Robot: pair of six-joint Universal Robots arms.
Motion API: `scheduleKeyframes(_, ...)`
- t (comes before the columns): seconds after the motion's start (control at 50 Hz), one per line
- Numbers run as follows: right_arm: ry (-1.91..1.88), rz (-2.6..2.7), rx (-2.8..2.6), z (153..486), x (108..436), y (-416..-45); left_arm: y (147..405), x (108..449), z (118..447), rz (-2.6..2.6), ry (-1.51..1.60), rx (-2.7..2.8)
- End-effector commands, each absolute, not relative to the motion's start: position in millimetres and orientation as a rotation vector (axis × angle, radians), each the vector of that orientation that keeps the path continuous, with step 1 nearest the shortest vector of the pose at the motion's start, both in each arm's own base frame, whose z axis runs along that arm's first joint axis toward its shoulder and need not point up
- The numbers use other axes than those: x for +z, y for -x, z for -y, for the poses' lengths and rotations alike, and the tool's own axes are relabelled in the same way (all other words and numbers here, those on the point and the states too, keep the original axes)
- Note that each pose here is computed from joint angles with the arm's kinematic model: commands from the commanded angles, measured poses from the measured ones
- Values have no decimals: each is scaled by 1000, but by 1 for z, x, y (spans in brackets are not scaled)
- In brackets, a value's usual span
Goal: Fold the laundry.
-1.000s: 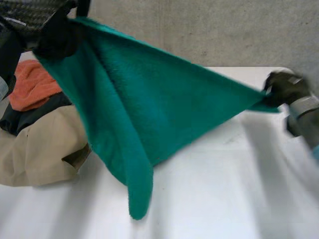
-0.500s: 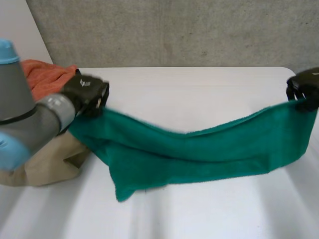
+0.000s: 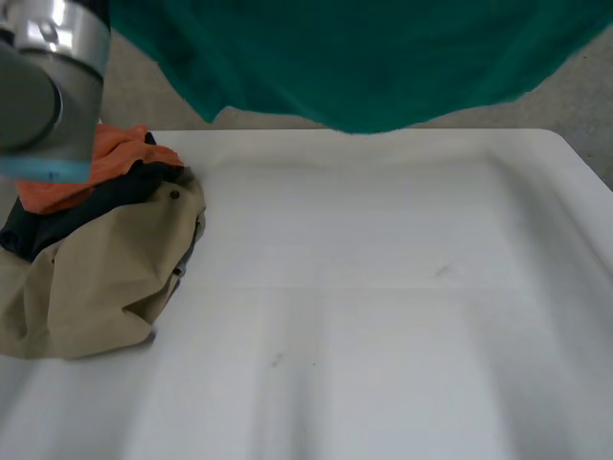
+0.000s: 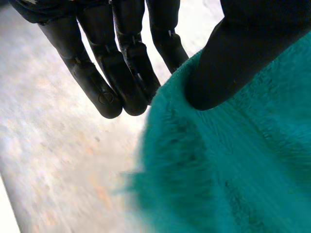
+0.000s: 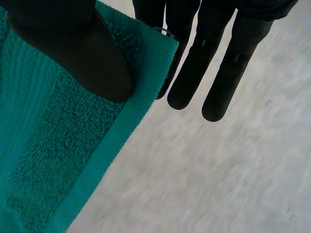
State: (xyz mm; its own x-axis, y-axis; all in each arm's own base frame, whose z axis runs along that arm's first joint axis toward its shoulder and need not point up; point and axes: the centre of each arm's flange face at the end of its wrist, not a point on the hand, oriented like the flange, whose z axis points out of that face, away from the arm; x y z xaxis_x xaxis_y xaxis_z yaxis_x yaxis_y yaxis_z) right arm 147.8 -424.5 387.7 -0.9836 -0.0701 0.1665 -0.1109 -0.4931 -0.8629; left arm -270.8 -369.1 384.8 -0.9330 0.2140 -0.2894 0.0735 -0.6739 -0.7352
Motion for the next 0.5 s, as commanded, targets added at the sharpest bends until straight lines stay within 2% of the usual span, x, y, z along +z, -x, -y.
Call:
scheduleKeyframes(0.02,-371,1921,2442,426,317,-140,270,325,355,1435,676,2612)
scheduleKeyframes(0.12,-440,2207,2179,415,251,-129,269,262,335,1640,783,2403)
scheduleKeyframes(0.2,-472,2377,2005,398,212,-118,263,219,313,1810,828,2248)
scheduleKeyframes(0.28,-519,2522,1858,378,188,-109,256,187,282,1950,905,2103)
scheduleKeyframes(0.34,-580,2610,1735,362,181,-104,252,175,260,2034,968,2000)
scheduleKeyframes(0.38,-655,2649,1606,346,183,-95,247,166,234,2127,1059,1870)
scheduleKeyframes(0.42,-730,2656,1520,334,189,-89,243,165,215,2186,1125,1778)
scheduleKeyframes(0.5,-955,2624,1288,307,207,-72,232,170,158,2327,1351,1458)
